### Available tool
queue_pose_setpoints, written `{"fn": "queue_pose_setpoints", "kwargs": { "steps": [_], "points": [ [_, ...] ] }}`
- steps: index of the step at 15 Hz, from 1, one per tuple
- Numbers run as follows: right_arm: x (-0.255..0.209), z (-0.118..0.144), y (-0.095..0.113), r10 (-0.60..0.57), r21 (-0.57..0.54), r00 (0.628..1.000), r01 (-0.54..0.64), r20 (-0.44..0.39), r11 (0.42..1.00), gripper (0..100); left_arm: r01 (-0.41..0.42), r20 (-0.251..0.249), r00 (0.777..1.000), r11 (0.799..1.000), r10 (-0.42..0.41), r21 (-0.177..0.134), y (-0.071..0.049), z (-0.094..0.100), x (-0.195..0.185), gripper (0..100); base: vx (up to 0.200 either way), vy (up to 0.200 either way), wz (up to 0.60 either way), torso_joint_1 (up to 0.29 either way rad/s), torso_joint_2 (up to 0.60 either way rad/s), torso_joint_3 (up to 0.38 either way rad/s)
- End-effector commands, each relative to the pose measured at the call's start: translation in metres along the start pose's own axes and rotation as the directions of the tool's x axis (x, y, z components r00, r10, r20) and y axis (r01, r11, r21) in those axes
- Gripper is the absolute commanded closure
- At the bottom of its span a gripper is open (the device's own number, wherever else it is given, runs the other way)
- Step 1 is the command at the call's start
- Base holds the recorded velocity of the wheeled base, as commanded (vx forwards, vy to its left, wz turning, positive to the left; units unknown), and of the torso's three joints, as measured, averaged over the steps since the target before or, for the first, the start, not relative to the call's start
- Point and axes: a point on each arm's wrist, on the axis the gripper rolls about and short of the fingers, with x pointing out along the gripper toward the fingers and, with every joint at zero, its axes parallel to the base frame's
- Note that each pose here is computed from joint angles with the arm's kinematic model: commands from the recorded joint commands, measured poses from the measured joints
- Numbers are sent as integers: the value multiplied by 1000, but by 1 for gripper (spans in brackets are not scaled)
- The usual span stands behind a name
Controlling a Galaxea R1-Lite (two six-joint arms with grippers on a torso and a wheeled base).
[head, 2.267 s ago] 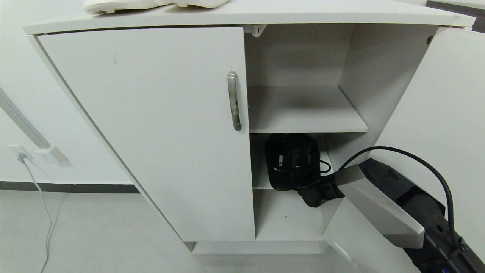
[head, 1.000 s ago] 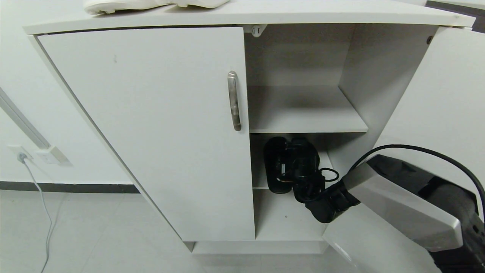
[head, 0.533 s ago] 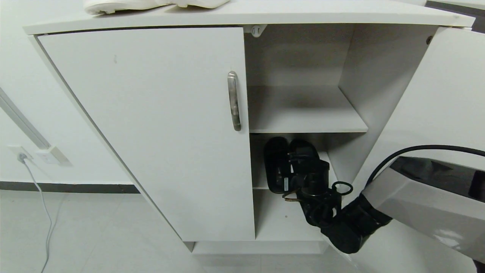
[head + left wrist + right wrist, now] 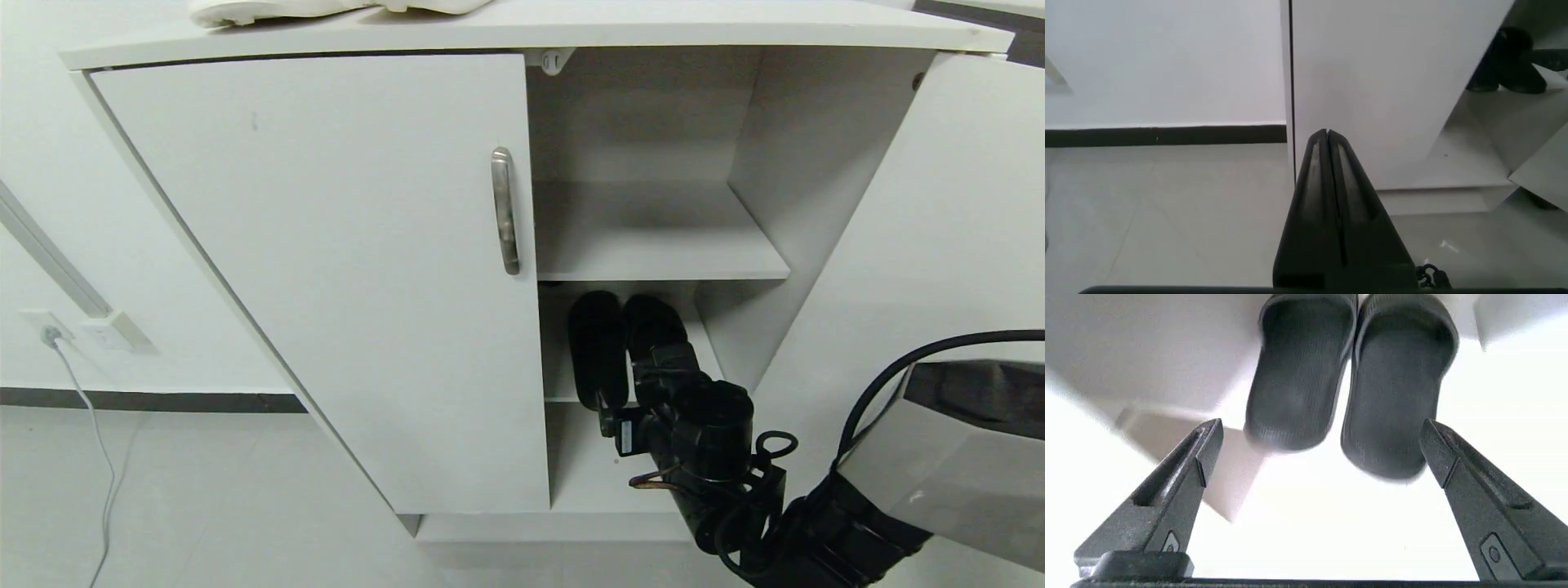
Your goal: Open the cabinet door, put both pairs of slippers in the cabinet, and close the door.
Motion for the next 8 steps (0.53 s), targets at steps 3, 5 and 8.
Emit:
{"fn": "queue_pose_setpoints", "kwargs": {
  "steps": [3,5,8],
  "points": [
    [-4,2,2,11,1,1000,-11,3,1000,0,0,-2,1000,1000,0,-2,0,0,0,100,-200,0,0,-1,5,4],
    [-4,2,2,10,-2,1000,-10,2,1000,0,0,-2,1000,1000,0,-4,0,0,0,100,-200,0,0,2,2,5],
    [-5,1,1,10,-6,1000,-10,-2,1000,0,-2,-2,1000,1000,2,-4,0,0,0,100,0,0,0,0,0,0]
  ]
}}
